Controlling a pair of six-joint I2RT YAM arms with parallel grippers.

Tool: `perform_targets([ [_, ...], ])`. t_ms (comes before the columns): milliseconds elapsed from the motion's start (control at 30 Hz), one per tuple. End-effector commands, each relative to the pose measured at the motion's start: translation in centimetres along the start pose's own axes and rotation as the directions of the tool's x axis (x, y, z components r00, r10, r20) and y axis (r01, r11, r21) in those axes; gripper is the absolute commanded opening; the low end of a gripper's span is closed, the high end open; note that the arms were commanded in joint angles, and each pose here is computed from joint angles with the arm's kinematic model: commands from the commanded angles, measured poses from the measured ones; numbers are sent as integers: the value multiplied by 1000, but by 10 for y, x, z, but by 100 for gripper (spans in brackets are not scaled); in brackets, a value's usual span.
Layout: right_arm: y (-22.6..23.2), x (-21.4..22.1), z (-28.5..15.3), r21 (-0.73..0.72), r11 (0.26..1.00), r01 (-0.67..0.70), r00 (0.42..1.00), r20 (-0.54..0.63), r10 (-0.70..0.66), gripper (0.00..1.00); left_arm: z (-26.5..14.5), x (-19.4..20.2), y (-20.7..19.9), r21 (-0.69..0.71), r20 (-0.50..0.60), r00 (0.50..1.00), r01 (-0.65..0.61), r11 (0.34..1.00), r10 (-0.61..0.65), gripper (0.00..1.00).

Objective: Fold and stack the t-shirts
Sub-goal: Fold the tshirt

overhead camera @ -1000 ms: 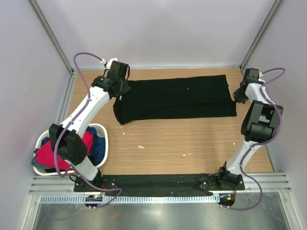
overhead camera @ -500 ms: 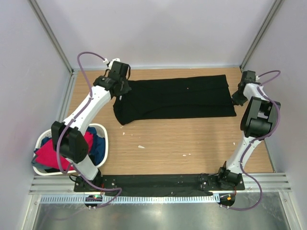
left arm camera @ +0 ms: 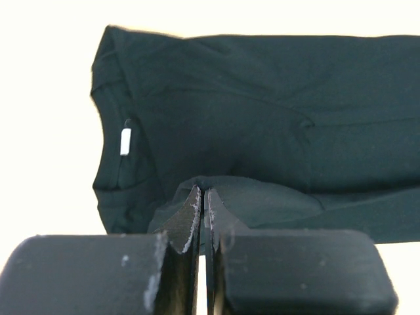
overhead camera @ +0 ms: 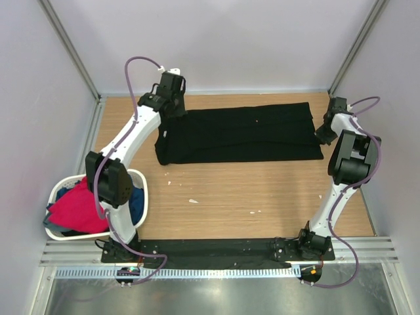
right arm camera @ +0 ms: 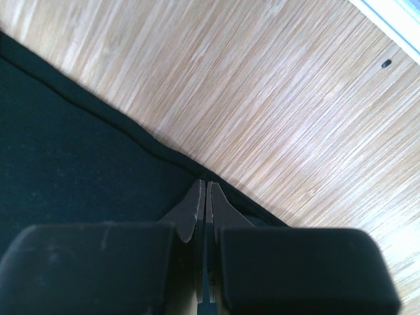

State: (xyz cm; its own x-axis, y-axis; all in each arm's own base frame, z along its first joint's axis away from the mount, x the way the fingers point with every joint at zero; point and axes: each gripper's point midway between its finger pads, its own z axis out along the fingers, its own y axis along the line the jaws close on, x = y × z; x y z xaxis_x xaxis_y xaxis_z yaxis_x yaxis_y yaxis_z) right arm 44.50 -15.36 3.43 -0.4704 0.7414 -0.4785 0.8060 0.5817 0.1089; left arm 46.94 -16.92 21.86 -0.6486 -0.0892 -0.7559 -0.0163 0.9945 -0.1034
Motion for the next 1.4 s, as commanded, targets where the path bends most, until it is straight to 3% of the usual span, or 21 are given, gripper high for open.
perform_targets([
  [0, 7, -18, -5, -6, 1000, 4, 999, 53, -3, 1, 1, -29, -16, 72, 71, 996, -60, 996, 55, 0],
  [433, 6, -15, 3, 11, 1000, 10, 999, 44, -11, 1, 33, -30, -27, 71, 72, 981, -185, 980, 180, 0],
  [1000, 10, -18, 11, 11, 1000, 20, 999, 40, -21, 2, 79, -25, -15, -53, 51, 986, -158, 986, 161, 0],
  [1133, 12, -19, 11, 9, 1000, 20, 999, 34, -20, 21, 87, -23, -19, -43, 46, 989, -139, 989, 141, 0],
  [1167, 10, -16, 11, 18, 1000, 19, 1000, 22, -19, 35, 89, -23, -21, -39, 47, 990, -134, 990, 136, 2],
  [1233, 14, -21, 6, 11, 1000, 13, 1000, 24, -13, 46, 94, -30, -25, -23, 60, 992, -114, 993, 115, 14],
  [1267, 17, -23, 2, -4, 1000, 7, 1000, 21, -7, 52, 96, -32, -27, -22, 61, 992, -105, 994, 107, 32],
  [1333, 22, -31, -10, -25, 1000, 2, 1000, 29, -1, 59, 100, -47, -31, -16, 84, 994, -71, 997, 72, 51],
  [1367, 24, -34, -16, -35, 999, 4, 999, 36, -3, 66, 98, -48, -30, -22, 71, 995, -65, 998, 66, 68],
])
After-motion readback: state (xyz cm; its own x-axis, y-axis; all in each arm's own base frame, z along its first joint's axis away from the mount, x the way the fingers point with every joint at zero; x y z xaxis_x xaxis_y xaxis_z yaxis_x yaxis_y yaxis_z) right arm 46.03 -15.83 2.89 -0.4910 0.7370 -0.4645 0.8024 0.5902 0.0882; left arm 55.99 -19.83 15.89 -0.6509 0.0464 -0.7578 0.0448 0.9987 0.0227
